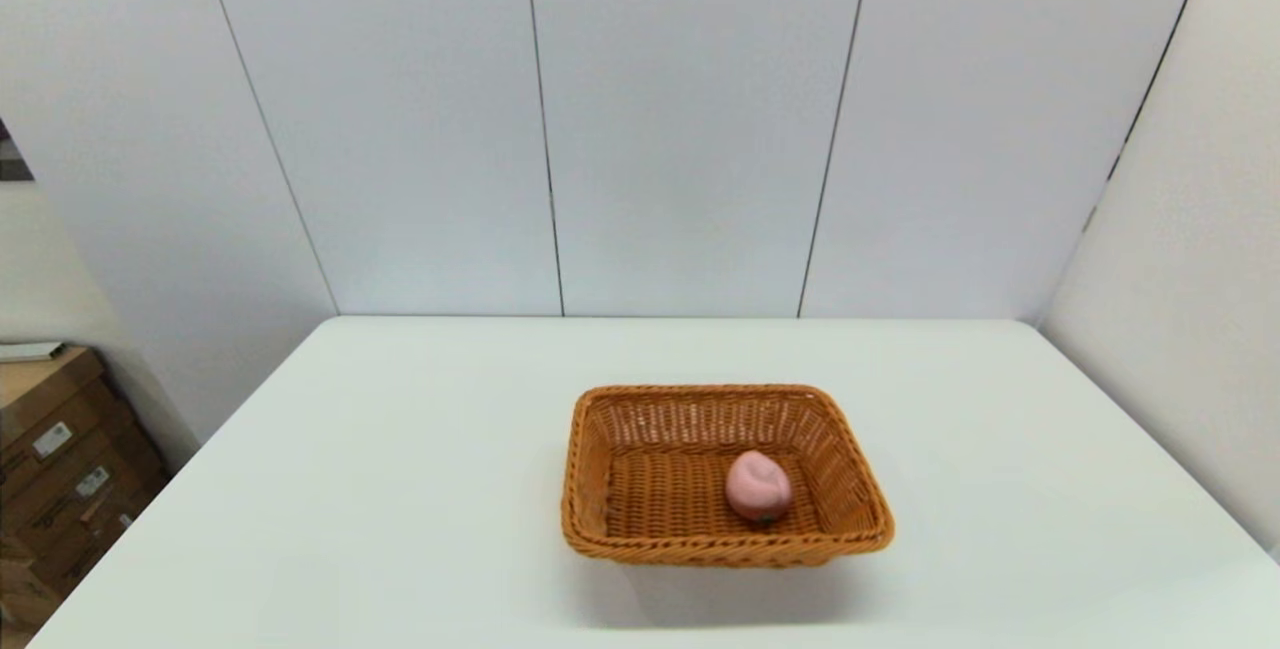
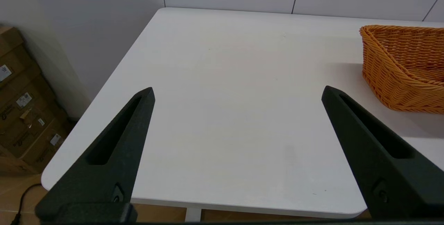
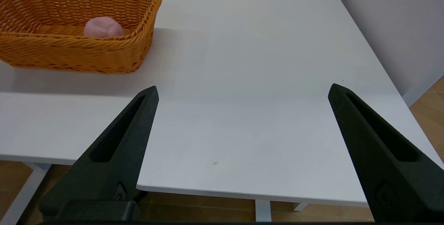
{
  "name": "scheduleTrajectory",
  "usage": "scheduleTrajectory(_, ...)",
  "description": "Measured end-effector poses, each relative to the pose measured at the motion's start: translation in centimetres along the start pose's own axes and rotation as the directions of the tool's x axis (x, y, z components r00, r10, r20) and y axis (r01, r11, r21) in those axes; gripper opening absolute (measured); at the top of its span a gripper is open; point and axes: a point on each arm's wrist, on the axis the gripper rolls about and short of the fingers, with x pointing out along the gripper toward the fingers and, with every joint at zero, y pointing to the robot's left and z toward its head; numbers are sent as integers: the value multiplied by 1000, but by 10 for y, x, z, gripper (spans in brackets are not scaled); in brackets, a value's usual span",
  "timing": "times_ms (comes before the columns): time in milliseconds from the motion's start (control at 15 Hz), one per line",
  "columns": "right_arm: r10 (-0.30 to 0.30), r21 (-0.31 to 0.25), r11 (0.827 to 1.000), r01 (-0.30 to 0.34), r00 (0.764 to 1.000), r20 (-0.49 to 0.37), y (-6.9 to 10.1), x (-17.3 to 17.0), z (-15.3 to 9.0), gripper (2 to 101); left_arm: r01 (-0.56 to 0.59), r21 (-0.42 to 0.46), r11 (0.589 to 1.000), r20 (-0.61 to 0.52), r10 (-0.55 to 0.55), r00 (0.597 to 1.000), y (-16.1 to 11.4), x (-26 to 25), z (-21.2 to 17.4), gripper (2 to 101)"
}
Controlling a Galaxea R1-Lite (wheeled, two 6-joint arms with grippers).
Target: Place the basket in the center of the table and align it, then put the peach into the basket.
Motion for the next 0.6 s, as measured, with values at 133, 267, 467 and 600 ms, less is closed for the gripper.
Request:
scheduleTrajectory(133,-1,3,1000,1,1000,1,0,0,0,971,0,0,1000,0,0,1000,0,0,0,978)
scheduleTrajectory(267,-5,15,1000,5,1000,2,0,0,0,971,0,-1,1000,0,0,1000,0,0,0,978)
scheduleTrajectory(467,-30,41,999,30,1000,0,-1,0,0,971,0,0,1000,0,0,1000,0,0,0,978)
scheduleTrajectory(600,-31,43,999,31,1000,2,-1,0,0,971,0,0,1000,0,0,1000,0,0,0,978)
